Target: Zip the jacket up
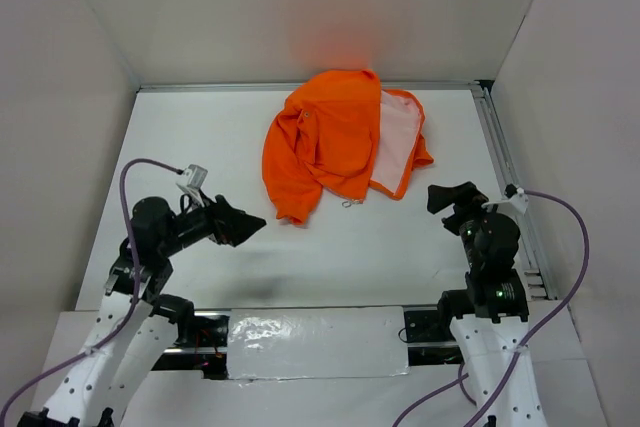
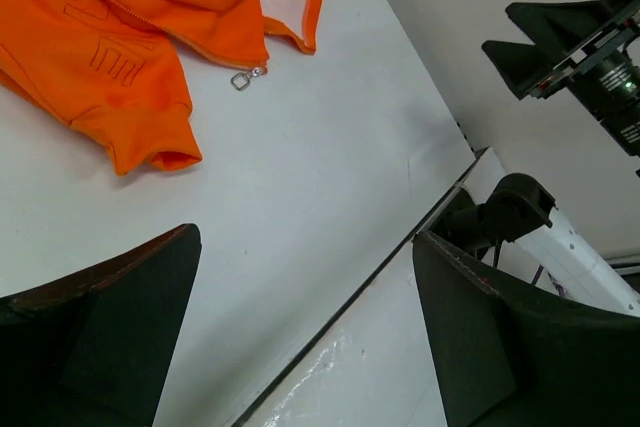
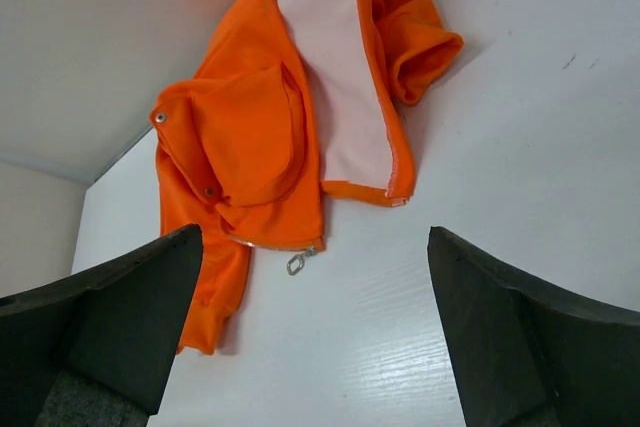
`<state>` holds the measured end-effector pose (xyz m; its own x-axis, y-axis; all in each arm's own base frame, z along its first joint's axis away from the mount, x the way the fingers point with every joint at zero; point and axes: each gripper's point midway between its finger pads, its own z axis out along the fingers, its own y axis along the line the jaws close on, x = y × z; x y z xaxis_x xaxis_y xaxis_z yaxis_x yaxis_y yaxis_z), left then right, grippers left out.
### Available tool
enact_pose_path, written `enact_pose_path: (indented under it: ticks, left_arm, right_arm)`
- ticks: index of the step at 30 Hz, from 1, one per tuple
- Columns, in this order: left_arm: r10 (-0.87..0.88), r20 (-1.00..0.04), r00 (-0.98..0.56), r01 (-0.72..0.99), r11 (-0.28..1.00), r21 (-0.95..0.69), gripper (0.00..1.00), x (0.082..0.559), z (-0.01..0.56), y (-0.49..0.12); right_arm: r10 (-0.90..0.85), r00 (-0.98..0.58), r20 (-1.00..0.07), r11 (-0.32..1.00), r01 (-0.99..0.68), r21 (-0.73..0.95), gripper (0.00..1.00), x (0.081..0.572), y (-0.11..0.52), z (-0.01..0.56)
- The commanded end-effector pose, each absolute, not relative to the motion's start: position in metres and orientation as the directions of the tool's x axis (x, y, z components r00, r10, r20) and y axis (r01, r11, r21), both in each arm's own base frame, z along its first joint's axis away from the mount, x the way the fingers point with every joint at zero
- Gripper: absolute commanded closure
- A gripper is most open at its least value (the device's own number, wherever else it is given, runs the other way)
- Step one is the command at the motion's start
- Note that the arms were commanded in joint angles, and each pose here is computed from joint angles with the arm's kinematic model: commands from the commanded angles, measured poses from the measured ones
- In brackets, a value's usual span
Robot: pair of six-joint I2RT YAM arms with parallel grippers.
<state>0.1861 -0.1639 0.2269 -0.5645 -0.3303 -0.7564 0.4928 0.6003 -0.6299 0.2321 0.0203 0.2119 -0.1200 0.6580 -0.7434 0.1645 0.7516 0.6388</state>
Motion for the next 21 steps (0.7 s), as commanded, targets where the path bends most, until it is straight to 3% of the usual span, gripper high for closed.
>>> enact_pose_path:
  ticks: [1,4,6,12,16,21]
  left_arm:
    - [-0.267,-0.776,-0.571,0.546,0.582,-0.603,0.01,0.191,0.238,-0.172]
    - [-0.254,-0.715,-0.651,0.517,0.540,-0.664,0.01,0.194,0.226,-0.182]
    - [-0.232,-0.728,-0.645,0.563,0.499,-0.658,0.01,0.197,0.227,-0.190]
    - [-0.158,-0.651,-0.742,0.500,0.517,-0.695,0.01,0.223,0.214,-0.225]
    - [-0.086,-0.569,-0.818,0.393,0.639,-0.661,0.01,0.262,0.178,-0.260]
    - [0.024,-0.486,-0.874,0.339,0.747,-0.572,0.01,0.304,0.155,-0.310]
  right_arm:
    - [0.644,-0.099,-0.758,0.764,0.131,0.632,0.00,0.236,0.021,0.238]
    - [0.666,-0.117,-0.737,0.744,0.184,0.643,0.00,0.245,0.019,0.231]
    - [0.681,-0.153,-0.716,0.726,0.264,0.635,0.00,0.252,0.014,0.217]
    - [0.624,-0.325,-0.710,0.773,0.388,0.502,0.00,0.280,0.009,0.201]
    - [0.595,-0.405,-0.694,0.797,0.406,0.447,0.11,0.307,0.011,0.183]
    - [0.547,-0.498,-0.673,0.833,0.403,0.380,0.02,0.341,0.016,0.152]
